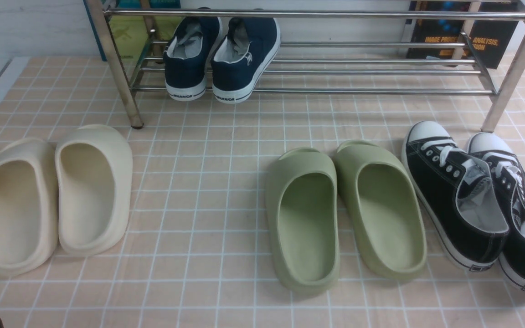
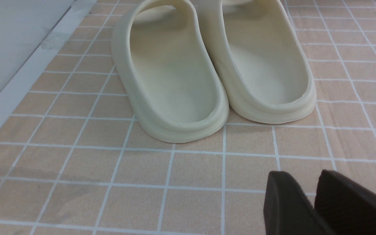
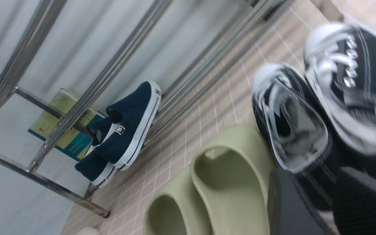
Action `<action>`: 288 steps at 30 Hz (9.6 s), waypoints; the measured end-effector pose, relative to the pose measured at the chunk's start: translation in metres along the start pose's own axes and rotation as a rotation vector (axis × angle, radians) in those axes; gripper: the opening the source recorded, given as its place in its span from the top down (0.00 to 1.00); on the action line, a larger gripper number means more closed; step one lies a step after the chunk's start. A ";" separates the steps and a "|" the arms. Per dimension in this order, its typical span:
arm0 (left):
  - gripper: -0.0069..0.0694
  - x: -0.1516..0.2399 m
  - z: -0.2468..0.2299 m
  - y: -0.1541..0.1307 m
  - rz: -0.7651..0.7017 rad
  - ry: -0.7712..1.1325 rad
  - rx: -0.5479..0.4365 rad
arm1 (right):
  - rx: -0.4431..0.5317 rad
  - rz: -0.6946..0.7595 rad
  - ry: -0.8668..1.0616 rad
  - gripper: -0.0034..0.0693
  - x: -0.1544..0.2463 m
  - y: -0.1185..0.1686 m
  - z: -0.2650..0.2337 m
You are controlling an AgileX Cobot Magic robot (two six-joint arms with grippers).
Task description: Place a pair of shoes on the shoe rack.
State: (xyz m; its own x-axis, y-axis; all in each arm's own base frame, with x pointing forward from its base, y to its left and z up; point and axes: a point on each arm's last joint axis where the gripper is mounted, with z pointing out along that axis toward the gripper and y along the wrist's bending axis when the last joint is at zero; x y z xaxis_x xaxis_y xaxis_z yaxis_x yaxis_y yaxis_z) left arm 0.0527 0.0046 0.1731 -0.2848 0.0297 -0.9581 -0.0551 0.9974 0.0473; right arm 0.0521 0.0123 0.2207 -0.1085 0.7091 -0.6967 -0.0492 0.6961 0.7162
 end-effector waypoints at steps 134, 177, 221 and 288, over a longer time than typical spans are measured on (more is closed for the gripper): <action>0.60 0.000 0.000 0.000 0.000 0.000 0.000 | 0.243 -0.910 1.093 0.66 -0.093 0.146 0.265; 0.60 0.000 0.000 0.000 0.000 0.001 0.000 | 0.447 -0.927 1.149 0.95 -0.037 0.063 0.235; 0.60 0.000 0.000 0.000 0.000 0.001 0.000 | 0.400 -1.093 0.913 0.87 -0.018 0.059 0.456; 0.60 0.000 0.000 0.000 0.000 0.001 0.000 | -0.035 -0.816 0.499 0.97 -0.098 0.116 0.002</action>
State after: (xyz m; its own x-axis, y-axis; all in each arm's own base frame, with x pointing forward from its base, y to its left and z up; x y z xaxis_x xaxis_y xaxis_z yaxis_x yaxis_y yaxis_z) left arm 0.0527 0.0046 0.1730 -0.2858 0.0300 -0.9578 -0.0550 0.9973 0.0477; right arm 0.0588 0.0235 0.3717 -0.4381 -0.1283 -0.8897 -0.3255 0.9453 0.0239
